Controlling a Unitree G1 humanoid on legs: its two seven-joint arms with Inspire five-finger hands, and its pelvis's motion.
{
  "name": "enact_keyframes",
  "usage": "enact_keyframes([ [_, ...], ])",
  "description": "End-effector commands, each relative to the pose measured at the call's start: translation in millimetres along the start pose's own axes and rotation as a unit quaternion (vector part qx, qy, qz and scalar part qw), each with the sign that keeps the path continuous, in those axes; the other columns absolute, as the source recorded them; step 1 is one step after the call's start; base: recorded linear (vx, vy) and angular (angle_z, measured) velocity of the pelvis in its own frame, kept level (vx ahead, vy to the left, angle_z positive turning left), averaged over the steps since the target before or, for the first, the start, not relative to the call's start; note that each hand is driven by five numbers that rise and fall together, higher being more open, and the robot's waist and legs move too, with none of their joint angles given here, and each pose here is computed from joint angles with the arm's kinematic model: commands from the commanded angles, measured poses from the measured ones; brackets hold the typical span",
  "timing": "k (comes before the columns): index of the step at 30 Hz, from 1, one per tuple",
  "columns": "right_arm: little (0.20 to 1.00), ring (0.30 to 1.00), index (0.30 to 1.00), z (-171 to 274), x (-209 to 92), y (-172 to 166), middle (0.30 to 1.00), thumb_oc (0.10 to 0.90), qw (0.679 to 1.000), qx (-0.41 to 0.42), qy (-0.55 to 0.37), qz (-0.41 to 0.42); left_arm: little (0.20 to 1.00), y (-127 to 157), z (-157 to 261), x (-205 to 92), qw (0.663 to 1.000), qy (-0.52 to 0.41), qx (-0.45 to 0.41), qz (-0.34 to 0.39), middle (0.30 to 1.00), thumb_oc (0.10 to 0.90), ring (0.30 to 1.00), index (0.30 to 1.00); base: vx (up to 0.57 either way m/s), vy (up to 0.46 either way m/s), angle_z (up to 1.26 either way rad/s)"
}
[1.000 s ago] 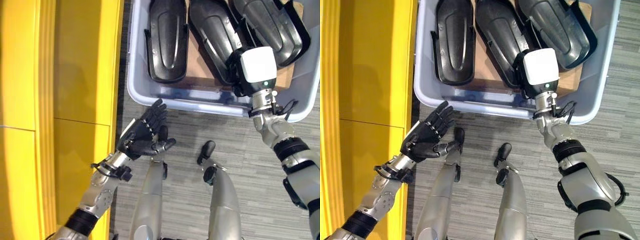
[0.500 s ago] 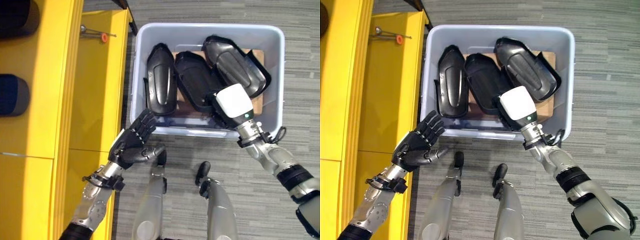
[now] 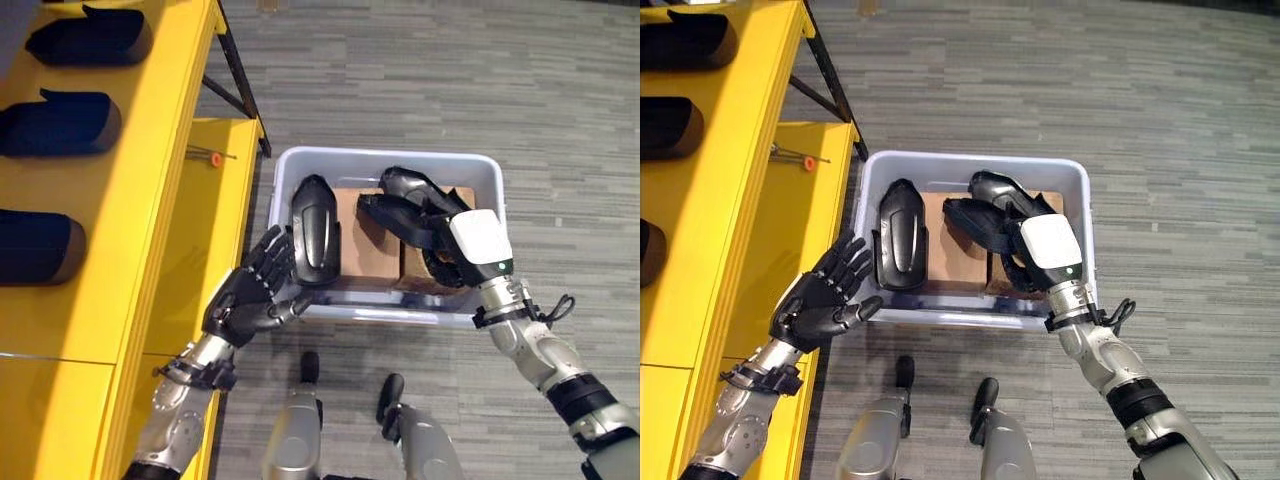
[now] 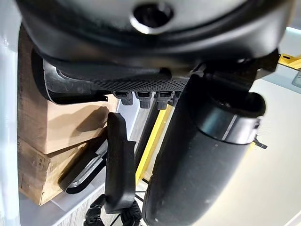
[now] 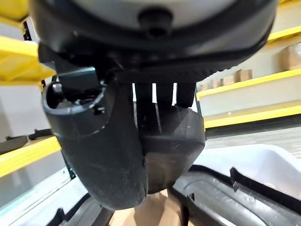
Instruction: Move parts from the plastic box to the shelf.
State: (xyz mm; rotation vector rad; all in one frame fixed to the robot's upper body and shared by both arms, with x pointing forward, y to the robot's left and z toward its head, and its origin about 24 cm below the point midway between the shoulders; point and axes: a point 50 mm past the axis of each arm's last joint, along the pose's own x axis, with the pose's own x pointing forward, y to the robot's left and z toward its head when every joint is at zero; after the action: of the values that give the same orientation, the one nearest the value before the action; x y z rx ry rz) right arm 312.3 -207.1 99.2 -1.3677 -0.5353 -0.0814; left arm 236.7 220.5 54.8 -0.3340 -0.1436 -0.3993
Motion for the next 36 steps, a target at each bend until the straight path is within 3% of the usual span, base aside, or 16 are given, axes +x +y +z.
enact_keyframes([
  [1,0.3,0.3,0.3,12.8,17.0,-37.9,0.3,0.4,0.991,0.054,-0.024,-0.117,1.0,-22.7,8.5,-1.5,0.996,-0.049,-0.003,-0.075,1.0,0.9,1.0,1.0,0.1,0.02,-0.06],
  [6,0.3,0.3,0.3,19.3,10.0,-33.8,0.3,0.4,0.985,0.128,-0.009,-0.112,1.0,-19.6,-3.6,-9.0,0.998,-0.025,-0.025,-0.046,1.0,0.9,1.0,1.0,0.11,0.032,-0.02],
  [7,0.3,0.3,0.3,28.8,-3.0,-33.8,0.3,0.4,0.97,0.207,0.0,-0.128,1.0,-17.2,-13.6,-16.8,0.999,-0.011,-0.039,-0.021,1.0,0.9,1.0,1.0,0.07,0.016,-0.01],
  [12,0.3,0.3,0.3,54.0,-25.4,-21.4,0.3,0.4,0.948,0.302,-0.009,-0.094,1.0,-15.0,-24.5,-37.1,0.999,0.008,-0.033,0.017,1.0,0.9,1.0,1.0,-0.01,-0.026,-0.02],
  [17,0.3,0.3,0.3,80.7,-7.3,-18.0,0.3,0.4,0.947,0.305,-0.065,-0.078,1.0,-10.6,-30.0,-49.1,0.997,-0.005,-0.046,0.063,1.0,0.9,1.0,1.0,-0.13,-0.114,0.18],
  [19,0.3,0.3,0.3,85.5,-1.8,-22.7,0.3,0.4,0.948,0.297,-0.06,-0.099,1.0,-15.6,-36.8,-51.4,0.998,0.008,-0.051,0.036,1.0,0.9,1.0,1.0,-0.19,-0.041,0.7],
  [21,0.3,0.3,0.3,78.3,-5.5,-32.3,0.3,0.4,0.947,0.287,-0.046,-0.135,1.0,-27.7,-40.3,-41.0,0.997,0.028,-0.035,-0.056,1.0,0.9,1.0,1.0,-0.24,-0.042,1.3],
  [24,0.3,0.3,0.3,71.6,-10.2,-44.3,0.3,0.4,0.938,0.294,-0.07,-0.167,1.0,-40.5,-34.8,-26.3,0.99,0.034,-0.028,-0.132,1.0,0.9,1.0,1.0,-0.27,0.031,1.52],
  [30,0.3,0.3,0.3,67.6,-11.5,-56.7,0.3,0.4,0.934,0.288,-0.095,-0.189,1.0,-43.1,-21.5,-7.9,0.988,0.013,-0.026,-0.151,1.0,0.9,1.0,1.0,-0.19,0.206,0.56],
  [36,0.3,0.3,0.3,60.0,-13.9,-68.6,0.3,0.4,0.933,0.265,-0.073,-0.233,1.0,-44.1,-9.2,-10.7,0.984,0.014,-0.007,-0.18,1.0,0.9,1.0,1.0,-0.19,0.33,0.49],
])
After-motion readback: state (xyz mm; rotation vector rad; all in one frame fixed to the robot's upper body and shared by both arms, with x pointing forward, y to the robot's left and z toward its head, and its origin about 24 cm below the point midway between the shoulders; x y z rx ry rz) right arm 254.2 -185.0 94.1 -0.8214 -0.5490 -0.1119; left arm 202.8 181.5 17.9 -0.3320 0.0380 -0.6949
